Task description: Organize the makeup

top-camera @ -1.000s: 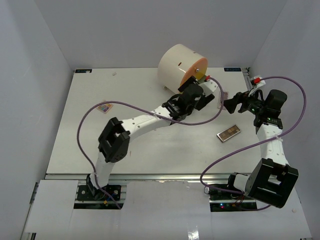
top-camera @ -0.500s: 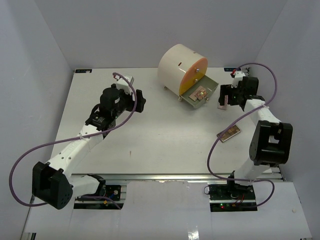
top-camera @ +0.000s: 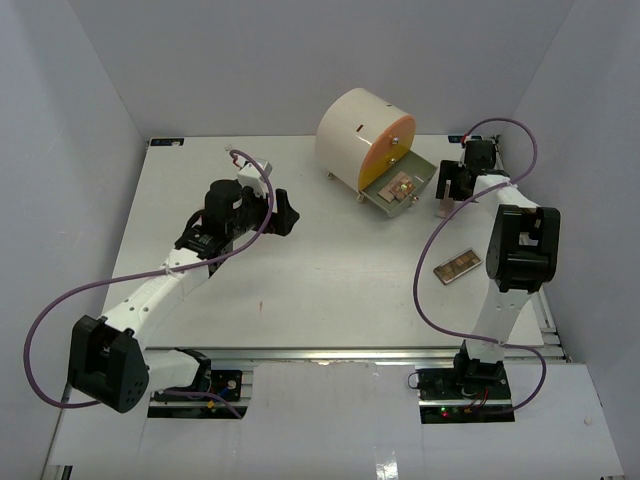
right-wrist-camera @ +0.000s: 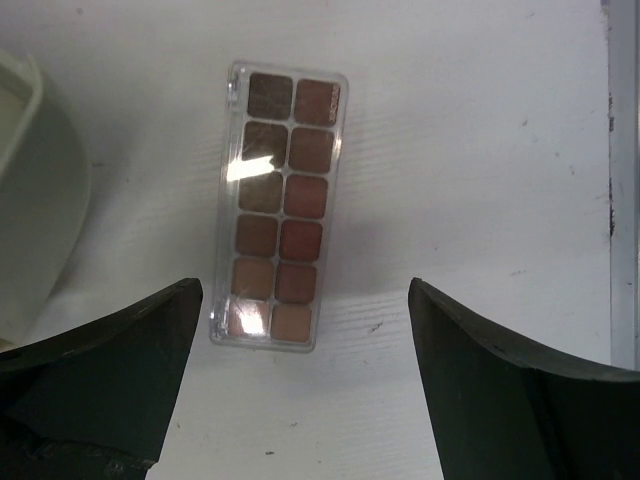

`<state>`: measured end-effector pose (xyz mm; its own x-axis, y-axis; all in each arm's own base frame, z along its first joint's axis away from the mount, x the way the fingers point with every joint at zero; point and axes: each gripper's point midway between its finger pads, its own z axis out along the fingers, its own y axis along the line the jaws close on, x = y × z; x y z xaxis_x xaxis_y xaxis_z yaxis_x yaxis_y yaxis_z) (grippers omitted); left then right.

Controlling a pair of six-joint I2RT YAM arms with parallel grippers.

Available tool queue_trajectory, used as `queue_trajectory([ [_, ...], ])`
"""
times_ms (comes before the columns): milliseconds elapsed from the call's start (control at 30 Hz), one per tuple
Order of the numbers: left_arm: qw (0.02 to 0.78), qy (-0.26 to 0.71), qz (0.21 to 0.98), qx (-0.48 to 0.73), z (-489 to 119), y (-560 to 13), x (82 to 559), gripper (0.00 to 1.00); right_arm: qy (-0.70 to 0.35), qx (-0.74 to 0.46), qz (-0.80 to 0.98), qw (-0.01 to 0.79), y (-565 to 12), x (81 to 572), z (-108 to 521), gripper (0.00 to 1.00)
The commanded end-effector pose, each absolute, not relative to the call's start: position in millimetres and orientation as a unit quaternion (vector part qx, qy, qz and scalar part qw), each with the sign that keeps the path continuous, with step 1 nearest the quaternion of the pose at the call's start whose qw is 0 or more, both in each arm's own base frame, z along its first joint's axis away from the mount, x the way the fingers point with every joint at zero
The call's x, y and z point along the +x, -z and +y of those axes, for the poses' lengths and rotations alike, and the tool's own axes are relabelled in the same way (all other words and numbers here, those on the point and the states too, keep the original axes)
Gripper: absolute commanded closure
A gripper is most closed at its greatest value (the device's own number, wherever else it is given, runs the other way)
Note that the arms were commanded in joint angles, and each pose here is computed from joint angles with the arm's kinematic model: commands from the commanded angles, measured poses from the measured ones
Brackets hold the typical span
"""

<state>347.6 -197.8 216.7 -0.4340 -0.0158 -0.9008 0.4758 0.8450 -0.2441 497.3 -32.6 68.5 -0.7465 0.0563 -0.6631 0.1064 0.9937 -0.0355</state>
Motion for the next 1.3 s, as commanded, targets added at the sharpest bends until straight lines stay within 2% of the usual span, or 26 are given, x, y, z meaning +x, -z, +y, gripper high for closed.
queue_trajectory([
  [0, 0.536, 0.255, 0.792, 0.14, -198.3, -240.5, 344.9, 0.02, 0.039, 0.064, 0.934, 0.35, -64.4, 512.7, -32.0, 0.1],
  [333, 0.537, 0.252, 0.793, 0.138, -197.2, -240.3, 345.2, 0.02, 0.023, 0.059, 0.939, 0.338, -51.4, 518.8, -26.0, 0.07],
  [467, 0.537, 0.249, 0.794, 0.137, -196.3, -238.6, 345.7, 0.02, 0.02, 0.06, 0.943, 0.326, -41.2, 515.6, -24.8, 0.01],
  [567, 0.538, 0.247, 0.794, 0.137, -195.6, -238.5, 346.2, 0.02, 0.016, 0.061, 0.945, 0.322, -37.5, 513.3, -23.5, 0.11],
  [633, 0.538, 0.246, 0.795, 0.136, -195.4, -238.4, 346.4, 0.02, 0.015, 0.06, 0.945, 0.321, -36.7, 511.5, -23.0, 0.24],
  [733, 0.537, 0.246, 0.795, 0.136, -195.4, -237.6, 346.4, 0.02, 0.016, 0.058, 0.945, 0.322, -38.7, 509.4, -23.0, 0.37],
  [967, 0.537, 0.245, 0.796, 0.136, -194.9, -237.4, 346.3, 0.02, 0.021, 0.053, 0.944, 0.324, -42.7, 502.4, -25.2, 0.64],
  [1133, 0.539, 0.243, 0.795, 0.135, -194.0, -238.4, 346.5, 0.02, 0.027, 0.04, 0.932, 0.359, -75.4, 487.1, -25.8, 0.71],
  [1267, 0.537, 0.247, 0.795, 0.137, -195.6, -238.0, 346.0, 0.02, 0.015, 0.021, 0.899, 0.436, -126.0, 474.0, -18.0, 0.72],
])
